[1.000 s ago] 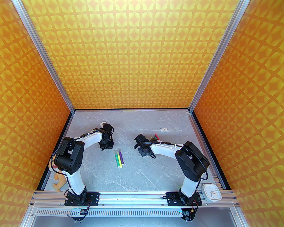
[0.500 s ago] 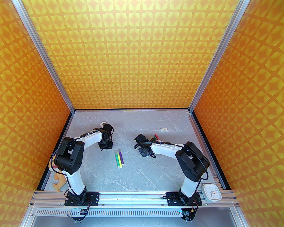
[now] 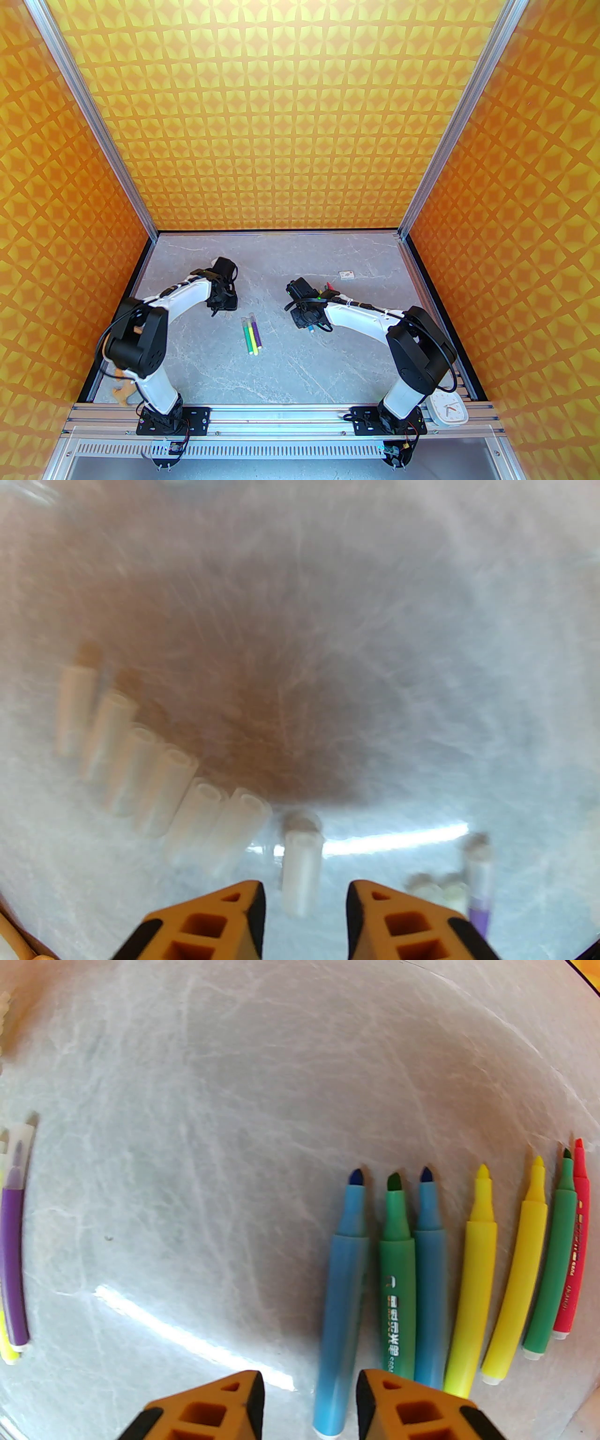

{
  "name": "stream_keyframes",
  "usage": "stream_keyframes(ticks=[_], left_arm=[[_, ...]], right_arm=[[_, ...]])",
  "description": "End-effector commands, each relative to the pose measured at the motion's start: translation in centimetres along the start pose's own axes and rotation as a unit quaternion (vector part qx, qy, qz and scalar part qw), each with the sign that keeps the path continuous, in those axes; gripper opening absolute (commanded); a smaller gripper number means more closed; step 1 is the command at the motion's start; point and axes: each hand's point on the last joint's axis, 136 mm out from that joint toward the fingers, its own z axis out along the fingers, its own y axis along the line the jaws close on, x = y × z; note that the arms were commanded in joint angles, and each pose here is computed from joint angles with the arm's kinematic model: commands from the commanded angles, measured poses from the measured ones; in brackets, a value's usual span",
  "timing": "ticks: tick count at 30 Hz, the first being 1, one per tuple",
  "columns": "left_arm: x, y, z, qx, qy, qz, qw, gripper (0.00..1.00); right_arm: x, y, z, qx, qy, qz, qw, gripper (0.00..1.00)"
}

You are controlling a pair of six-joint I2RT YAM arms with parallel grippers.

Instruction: Open the pen caps

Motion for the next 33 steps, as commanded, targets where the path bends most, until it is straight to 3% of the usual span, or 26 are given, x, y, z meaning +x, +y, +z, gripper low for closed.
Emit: stream_keyframes(ticks=[1, 9, 15, 33], left_arm=[[-0.9, -0.5, -1.9, 0.017, -0.034, -0.001, 0.999, 0.39], [-0.7, -0.1, -2.1, 0.032, -0.063, -0.021, 0.997, 0.55], [-0.4, 1.4, -2.4, 0.057, -0.085, -0.067, 0.992, 0.61], [0.4, 4.2, -3.3, 0.106, -0.116, -0.12, 0.98, 0.63]], right_arm=[[-1.6, 2.1, -1.5, -0.041, -0.022, 0.003, 0.999, 0.38], [-2.4, 7.4, -1.9, -0.088, -0.013, -0.026, 0.996, 0.41], [-2.5, 10.5, -1.0, -0.114, 0.006, -0.037, 0.993, 0.41], [-2.0, 15.8, 1.5, -0.143, 0.049, -0.059, 0.987, 0.41]])
